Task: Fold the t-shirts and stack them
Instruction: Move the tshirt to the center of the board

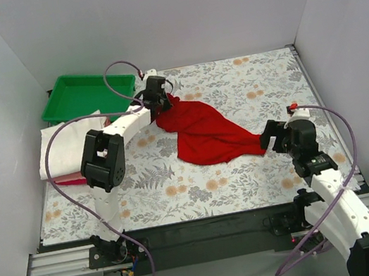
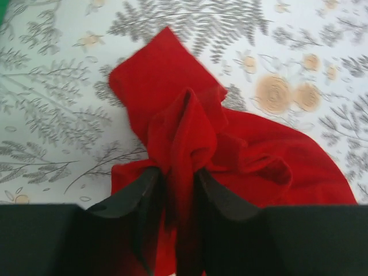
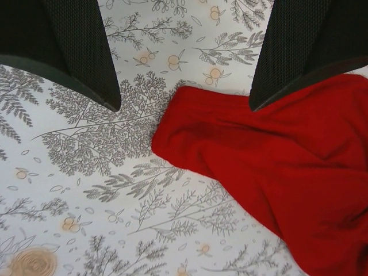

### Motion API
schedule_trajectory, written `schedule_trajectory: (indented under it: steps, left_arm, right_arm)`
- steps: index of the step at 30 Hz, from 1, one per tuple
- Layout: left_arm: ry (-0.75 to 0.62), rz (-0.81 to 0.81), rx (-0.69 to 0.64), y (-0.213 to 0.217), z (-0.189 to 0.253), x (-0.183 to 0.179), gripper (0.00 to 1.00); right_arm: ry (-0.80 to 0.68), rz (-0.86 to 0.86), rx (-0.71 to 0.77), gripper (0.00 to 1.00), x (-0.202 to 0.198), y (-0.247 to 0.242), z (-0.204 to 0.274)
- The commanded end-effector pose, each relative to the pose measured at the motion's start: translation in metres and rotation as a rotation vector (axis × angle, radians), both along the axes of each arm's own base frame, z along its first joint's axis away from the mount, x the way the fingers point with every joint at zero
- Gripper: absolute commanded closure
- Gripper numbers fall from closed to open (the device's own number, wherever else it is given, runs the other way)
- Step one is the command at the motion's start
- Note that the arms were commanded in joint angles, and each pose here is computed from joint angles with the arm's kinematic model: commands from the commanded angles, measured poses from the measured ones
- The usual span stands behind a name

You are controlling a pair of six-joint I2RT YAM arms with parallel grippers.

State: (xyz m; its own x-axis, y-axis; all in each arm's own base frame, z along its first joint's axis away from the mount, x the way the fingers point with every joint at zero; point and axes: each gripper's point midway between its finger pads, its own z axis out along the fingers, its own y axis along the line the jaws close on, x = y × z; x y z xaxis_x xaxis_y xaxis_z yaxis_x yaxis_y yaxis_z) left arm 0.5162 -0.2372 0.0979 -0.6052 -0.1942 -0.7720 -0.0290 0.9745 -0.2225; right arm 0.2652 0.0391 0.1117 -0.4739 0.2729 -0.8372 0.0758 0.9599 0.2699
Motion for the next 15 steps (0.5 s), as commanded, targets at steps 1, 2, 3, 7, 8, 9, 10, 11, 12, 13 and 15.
schedule_trajectory:
  steps: [1,2,3,7,8,9,10,11,12,13,15]
  left_arm:
    - [-0.065,0.134,0.01,0.032,0.03,0.018,0.7]
    - [-0.053,0.146,0.016,0.038,0.025,0.021,0.56]
    - [-0.04,0.155,0.021,0.041,0.023,0.022,0.28]
    - [-0.038,0.161,0.004,0.047,0.033,0.015,0.13]
    - [-0.034,0.162,-0.002,0.049,0.034,0.011,0.13]
    - [-0.031,0.164,-0.012,0.049,0.038,0.006,0.12]
    - [-0.016,0.158,-0.026,0.052,0.04,-0.008,0.12]
    - [-0.004,0.159,-0.062,0.05,0.042,-0.018,0.11]
    - [0.012,0.154,-0.087,0.049,0.041,-0.027,0.11]
    - [0.059,0.11,-0.125,0.046,0.033,-0.051,0.1]
    - [0.1,0.089,-0.17,0.04,0.023,-0.074,0.1]
  right_arm:
    - [0.016,0.068,0.024,0.02,0.011,0.013,0.01]
    - [0.033,0.077,0.026,0.02,0.013,0.015,0.007]
    - [0.064,0.087,0.029,0.02,0.014,0.017,0.001]
    - [0.109,0.08,0.029,0.02,0.02,0.018,-0.005]
    - [0.12,0.07,0.024,0.02,0.021,0.016,-0.006]
    - [0.134,0.043,0.012,0.02,0.022,0.011,-0.009]
    - [0.142,0.022,0.009,0.02,0.023,0.008,-0.007]
    - [0.149,0.004,0.002,0.02,0.023,0.005,-0.007]
    - [0.159,-0.027,-0.011,0.02,0.024,0.0,-0.009]
    - [0.156,-0.045,-0.011,0.02,0.026,-0.002,-0.006]
    - [0.167,-0.077,-0.023,0.02,0.026,-0.008,-0.007]
